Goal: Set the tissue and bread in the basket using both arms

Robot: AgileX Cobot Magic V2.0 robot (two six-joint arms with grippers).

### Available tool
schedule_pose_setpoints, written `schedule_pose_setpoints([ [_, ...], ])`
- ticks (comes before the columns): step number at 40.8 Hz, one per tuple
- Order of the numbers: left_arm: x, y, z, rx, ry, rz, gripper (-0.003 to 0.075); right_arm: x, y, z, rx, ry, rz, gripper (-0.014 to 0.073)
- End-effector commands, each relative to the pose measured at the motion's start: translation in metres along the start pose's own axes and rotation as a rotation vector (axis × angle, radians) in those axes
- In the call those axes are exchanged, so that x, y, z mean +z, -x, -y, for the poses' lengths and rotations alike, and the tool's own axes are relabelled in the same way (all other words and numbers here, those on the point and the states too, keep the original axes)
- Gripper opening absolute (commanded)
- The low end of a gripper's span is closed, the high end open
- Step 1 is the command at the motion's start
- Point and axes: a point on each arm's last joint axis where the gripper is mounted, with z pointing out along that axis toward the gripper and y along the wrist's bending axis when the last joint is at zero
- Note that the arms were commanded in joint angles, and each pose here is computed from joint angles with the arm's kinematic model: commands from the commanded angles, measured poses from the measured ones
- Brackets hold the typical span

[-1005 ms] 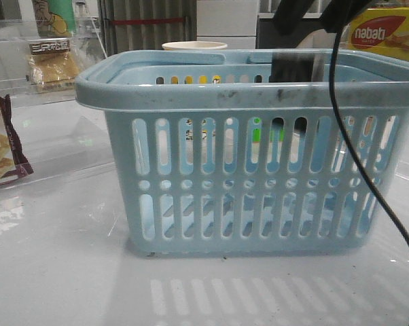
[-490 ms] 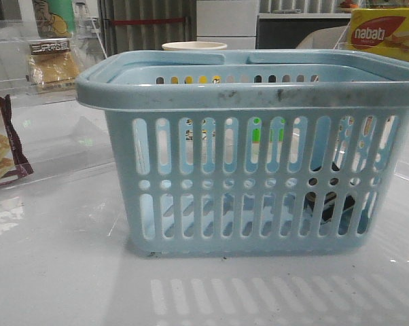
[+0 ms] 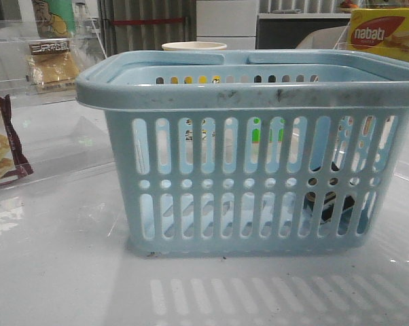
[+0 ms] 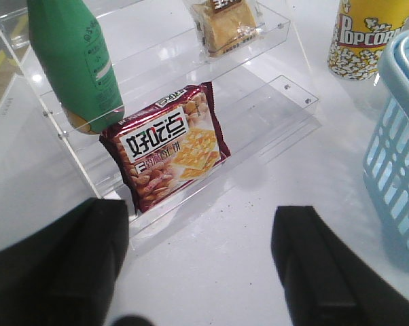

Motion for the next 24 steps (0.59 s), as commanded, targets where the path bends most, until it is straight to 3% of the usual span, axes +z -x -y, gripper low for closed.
schedule_pose_setpoints([
  [1,-0.003,0.013,0.0,0.0,-0.003,0.097,0.0506,-0.008,-0.003,0.001,-0.006,-0.015,0.077,0.0603],
  [10,0.011,0.014,0.0,0.0,-0.004,0.065,0.0531,-0.005,-0.012,0.001,-0.006,-0.014,0.056,0.0603],
  [15,0.035,0.015,0.001,-0.011,-0.015,-0.02,0.0608,-0.005,-0.012,0.001,-0.006,-0.014,0.054,0.0603],
  [24,0.091,0.04,0.006,-0.1,-0.069,-0.065,0.0601,-0.005,-0.012,0.001,-0.006,-0.014,0.054,0.0603],
])
